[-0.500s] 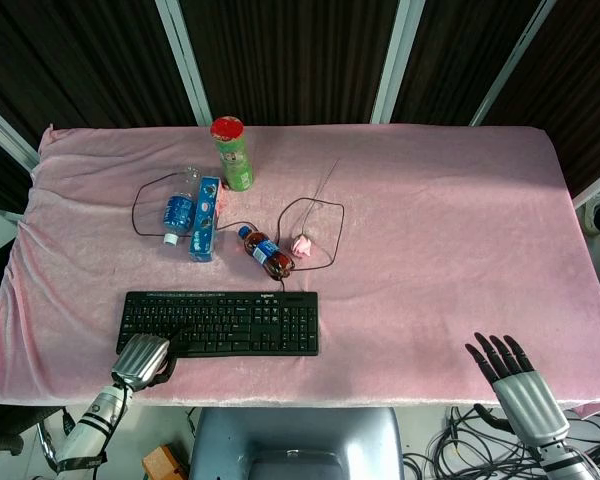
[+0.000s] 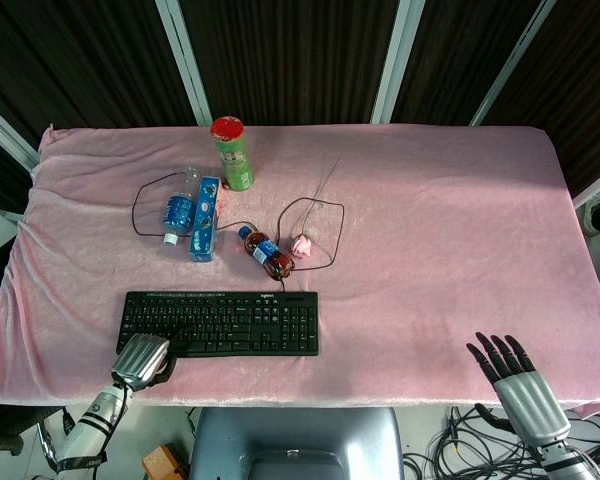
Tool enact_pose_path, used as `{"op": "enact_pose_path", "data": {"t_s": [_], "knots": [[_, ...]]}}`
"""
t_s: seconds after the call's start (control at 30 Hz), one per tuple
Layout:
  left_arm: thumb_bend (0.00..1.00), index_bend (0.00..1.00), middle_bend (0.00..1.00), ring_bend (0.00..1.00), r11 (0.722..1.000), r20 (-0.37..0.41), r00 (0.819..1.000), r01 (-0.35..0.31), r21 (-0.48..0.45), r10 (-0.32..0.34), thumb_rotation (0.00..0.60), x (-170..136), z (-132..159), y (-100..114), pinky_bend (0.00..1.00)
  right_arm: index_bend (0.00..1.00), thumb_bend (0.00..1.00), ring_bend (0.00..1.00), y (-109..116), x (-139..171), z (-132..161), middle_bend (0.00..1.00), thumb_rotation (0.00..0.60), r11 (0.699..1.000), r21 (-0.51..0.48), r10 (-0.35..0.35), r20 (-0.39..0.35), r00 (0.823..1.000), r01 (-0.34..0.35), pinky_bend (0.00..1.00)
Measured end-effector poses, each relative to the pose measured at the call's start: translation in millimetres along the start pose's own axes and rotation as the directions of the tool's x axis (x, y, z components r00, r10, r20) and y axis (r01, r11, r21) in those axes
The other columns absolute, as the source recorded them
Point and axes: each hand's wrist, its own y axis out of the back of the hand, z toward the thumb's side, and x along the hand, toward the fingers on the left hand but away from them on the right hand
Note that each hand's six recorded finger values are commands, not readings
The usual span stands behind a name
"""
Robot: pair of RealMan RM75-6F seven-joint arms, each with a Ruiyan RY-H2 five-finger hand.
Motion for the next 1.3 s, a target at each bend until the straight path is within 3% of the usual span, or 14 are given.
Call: {"op": "enact_pose_path", "data": {"t_s": [0.43, 0.63, 0.73, 0.83, 0.9, 0.97, 1.07, 1.17, 1.23, 1.3], "knots": [[0.62, 0.20, 1.00, 1.00, 0.999, -0.009, 0.999, 0.035, 0.011, -0.035, 0.600, 3.1, -3.1, -4.7, 1.00, 0.00, 0.36, 0.00, 1.1, 0.9, -1.0, 0.00, 0.600, 1.000, -0.002, -0.004, 0.001, 1.000, 0.004, 0.10], [0.62, 0.20, 1.00, 1.00, 1.000, 0.005, 1.000, 0.009, 0.019, -0.009, 0.600, -0.2, 0.6, 0.9, 1.00, 0.00, 0.36, 0.00, 1.1, 0.7, -1.0, 0.00, 0.600, 1.000, -0.003, -0.005, 0.002, 1.000, 0.005, 0.10], [0.62, 0.15, 1.00, 1.00, 1.000, 0.018, 1.000, -0.021, 0.023, 0.021, 0.600, -5.0, 4.1, 7.2, 1.00, 0.00, 0.36, 0.00, 1.5, 0.6, -1.0, 0.00, 0.600, 1.000, -0.004, -0.006, 0.002, 1.000, 0.006, 0.10], [0.58, 0.03, 0.98, 0.98, 0.996, 0.044, 0.996, -0.085, 0.031, 0.083, 0.600, -17.1, 8.3, 21.4, 1.00, 0.00, 0.36, 0.00, 2.1, 1.4, -0.7, 0.00, 0.600, 1.000, -0.005, -0.008, 0.000, 1.000, 0.008, 0.10], [0.53, 0.00, 0.79, 0.82, 0.990, 0.064, 0.989, -0.134, 0.039, 0.132, 0.600, -28.6, 9.3, 32.2, 0.90, 0.00, 0.36, 0.00, 3.1, 2.2, -0.8, 0.00, 0.600, 1.000, -0.006, -0.012, -0.001, 1.000, 0.012, 0.10], [0.49, 0.00, 0.45, 0.48, 0.978, 0.092, 0.976, -0.203, 0.049, 0.198, 0.600, -47.4, 8.1, 45.8, 0.62, 0.00, 0.36, 0.00, 3.9, 3.5, -1.5, 0.00, 0.600, 1.000, -0.006, -0.016, -0.001, 1.000, 0.016, 0.10], [0.45, 0.00, 0.15, 0.10, 0.948, 0.135, 0.942, -0.316, 0.044, 0.308, 0.600, -81.5, 3.5, 63.5, 0.26, 0.00, 0.36, 0.00, 3.8, 4.5, -1.3, 0.00, 0.600, 1.000, -0.005, -0.017, -0.002, 1.000, 0.017, 0.10], [0.41, 0.00, 0.01, 0.00, 0.903, 0.137, 0.896, -0.429, 0.014, 0.423, 0.600, -120.4, -12.8, 73.4, 0.07, 0.00, 0.36, 0.00, 2.6, 5.0, 0.3, 0.00, 0.600, 1.000, 0.001, -0.017, -0.003, 1.000, 0.017, 0.10], [0.39, 0.00, 0.00, 0.00, 0.870, 0.117, 0.865, -0.492, 0.010, 0.488, 0.600, -148.1, -30.8, 73.2, 0.01, 0.00, 0.36, 0.00, 1.4, 4.7, 2.0, 0.00, 0.600, 1.000, 0.006, -0.016, -0.005, 1.000, 0.016, 0.10], [0.38, 0.00, 0.00, 0.00, 0.853, 0.106, 0.850, -0.521, 0.035, 0.515, 0.600, -169.3, -45.0, 68.0, 0.00, 0.00, 0.36, 0.00, -0.4, 4.3, 4.5, 0.00, 0.600, 1.000, 0.013, -0.011, -0.012, 1.000, 0.012, 0.10]]}}
